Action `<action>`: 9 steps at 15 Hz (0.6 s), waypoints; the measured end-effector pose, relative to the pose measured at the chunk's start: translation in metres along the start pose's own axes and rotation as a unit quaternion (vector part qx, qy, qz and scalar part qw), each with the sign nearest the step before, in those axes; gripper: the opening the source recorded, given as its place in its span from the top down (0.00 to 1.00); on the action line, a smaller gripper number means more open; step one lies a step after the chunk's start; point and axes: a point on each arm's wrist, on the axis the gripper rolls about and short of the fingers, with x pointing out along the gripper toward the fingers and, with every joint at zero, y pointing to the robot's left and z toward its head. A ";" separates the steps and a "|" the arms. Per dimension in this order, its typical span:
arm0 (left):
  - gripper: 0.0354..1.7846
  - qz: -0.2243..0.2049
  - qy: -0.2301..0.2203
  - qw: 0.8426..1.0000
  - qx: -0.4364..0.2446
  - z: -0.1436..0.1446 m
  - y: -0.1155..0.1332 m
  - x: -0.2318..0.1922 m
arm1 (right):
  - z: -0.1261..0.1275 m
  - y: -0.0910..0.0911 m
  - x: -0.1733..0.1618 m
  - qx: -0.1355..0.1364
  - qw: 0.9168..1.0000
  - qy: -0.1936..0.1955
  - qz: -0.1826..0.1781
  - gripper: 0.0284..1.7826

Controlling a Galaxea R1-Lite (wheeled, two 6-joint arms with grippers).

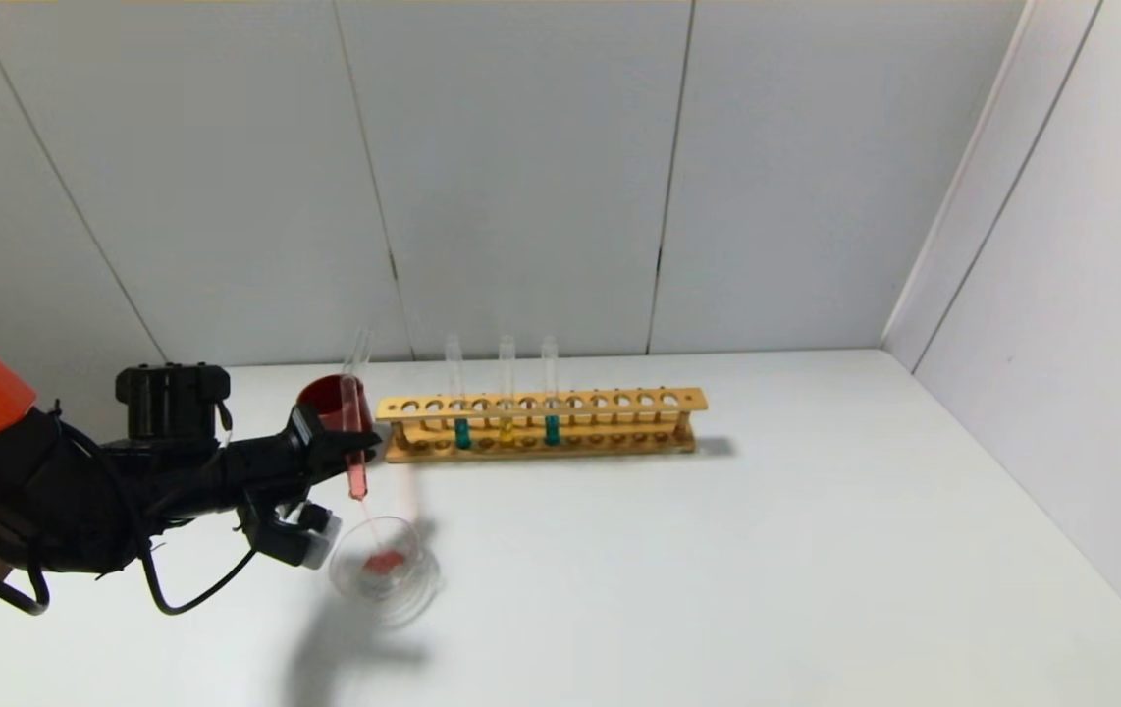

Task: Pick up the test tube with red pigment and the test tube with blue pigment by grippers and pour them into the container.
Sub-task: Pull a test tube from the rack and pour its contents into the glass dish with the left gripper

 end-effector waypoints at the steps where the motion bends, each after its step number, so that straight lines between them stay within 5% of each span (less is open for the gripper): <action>1: 0.84 0.000 0.000 1.000 0.007 0.000 0.000 0.000 | 0.000 0.000 0.000 0.000 1.000 0.000 0.000 0.02; 9: 0.84 0.010 -0.002 0.999 0.035 -0.003 0.004 0.002 | 0.000 0.000 0.000 0.000 1.000 0.000 0.000 0.02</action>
